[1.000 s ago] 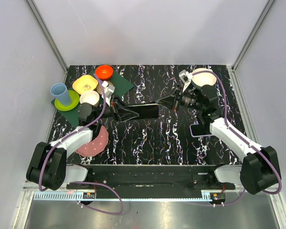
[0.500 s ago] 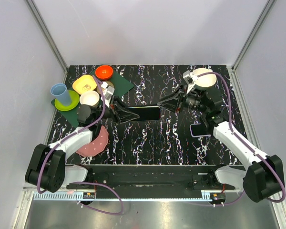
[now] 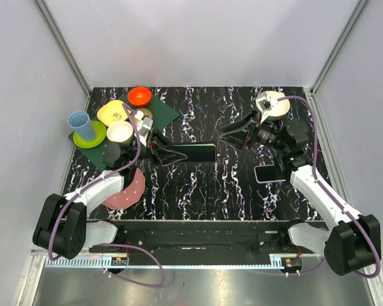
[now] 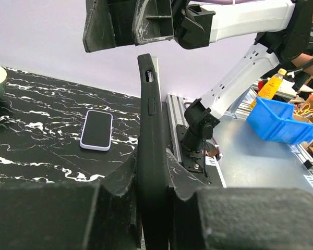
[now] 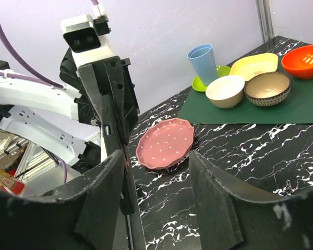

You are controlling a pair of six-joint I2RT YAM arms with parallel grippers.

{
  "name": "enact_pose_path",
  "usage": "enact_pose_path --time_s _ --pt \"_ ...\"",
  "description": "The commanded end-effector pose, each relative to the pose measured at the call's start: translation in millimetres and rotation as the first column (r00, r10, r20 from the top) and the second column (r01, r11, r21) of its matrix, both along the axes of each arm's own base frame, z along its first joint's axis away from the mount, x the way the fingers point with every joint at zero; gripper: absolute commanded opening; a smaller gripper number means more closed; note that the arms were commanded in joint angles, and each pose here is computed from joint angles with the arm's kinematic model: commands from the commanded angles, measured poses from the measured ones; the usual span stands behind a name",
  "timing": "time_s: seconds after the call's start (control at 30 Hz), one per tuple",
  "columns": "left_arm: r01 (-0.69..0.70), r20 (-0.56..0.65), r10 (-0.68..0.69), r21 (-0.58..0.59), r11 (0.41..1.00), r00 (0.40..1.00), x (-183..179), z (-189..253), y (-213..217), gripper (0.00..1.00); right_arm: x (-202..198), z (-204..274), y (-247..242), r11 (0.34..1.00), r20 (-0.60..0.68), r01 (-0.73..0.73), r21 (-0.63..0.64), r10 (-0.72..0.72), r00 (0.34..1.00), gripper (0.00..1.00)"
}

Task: Take the phone out of the phone case
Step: Remove the phone case from the phone.

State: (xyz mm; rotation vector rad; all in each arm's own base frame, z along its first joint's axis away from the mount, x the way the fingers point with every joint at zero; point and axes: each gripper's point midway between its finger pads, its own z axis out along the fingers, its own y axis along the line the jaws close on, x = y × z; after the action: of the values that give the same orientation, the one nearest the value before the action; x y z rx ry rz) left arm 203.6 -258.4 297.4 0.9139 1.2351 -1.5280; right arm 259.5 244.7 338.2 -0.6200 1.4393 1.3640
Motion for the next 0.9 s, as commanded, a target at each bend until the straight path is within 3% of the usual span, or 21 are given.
enact_pose_path --time_s 0.0,0.2,0.37,0.53,0.87 --pt "-0.02 0.241 0.042 -0.094 0.995 0.97 -7.5 41.7 7.6 0.0 -4.1 20.5 -7.1 0.999 0.062 0.018 0.04 -0.02 0.998 0.62" --pt "-0.045 0.229 0.066 -0.096 0.994 0.971 -0.3 40.2 9.1 0.0 0.2 21.9 -11.0 0.998 0.056 0.041 0.043 -0.044 0.997 0.74" --pt "-0.059 0.22 0.078 -0.095 0.994 0.972 3.8 39.8 9.9 0.0 15.6 19.1 -15.0 0.993 0.034 0.113 0.039 -0.115 0.993 0.96" --pt "-0.073 0.22 0.093 -0.099 0.992 0.971 5.8 41.6 12.2 0.0 22.4 14.9 -17.2 0.99 0.021 0.141 0.027 -0.141 0.99 0.95" --pt "-0.099 0.192 0.121 -0.123 0.988 0.974 11.5 48.5 17.3 0.0 -5.2 8.8 -10.0 0.999 0.143 -0.01 -0.033 0.015 0.99 0.83"
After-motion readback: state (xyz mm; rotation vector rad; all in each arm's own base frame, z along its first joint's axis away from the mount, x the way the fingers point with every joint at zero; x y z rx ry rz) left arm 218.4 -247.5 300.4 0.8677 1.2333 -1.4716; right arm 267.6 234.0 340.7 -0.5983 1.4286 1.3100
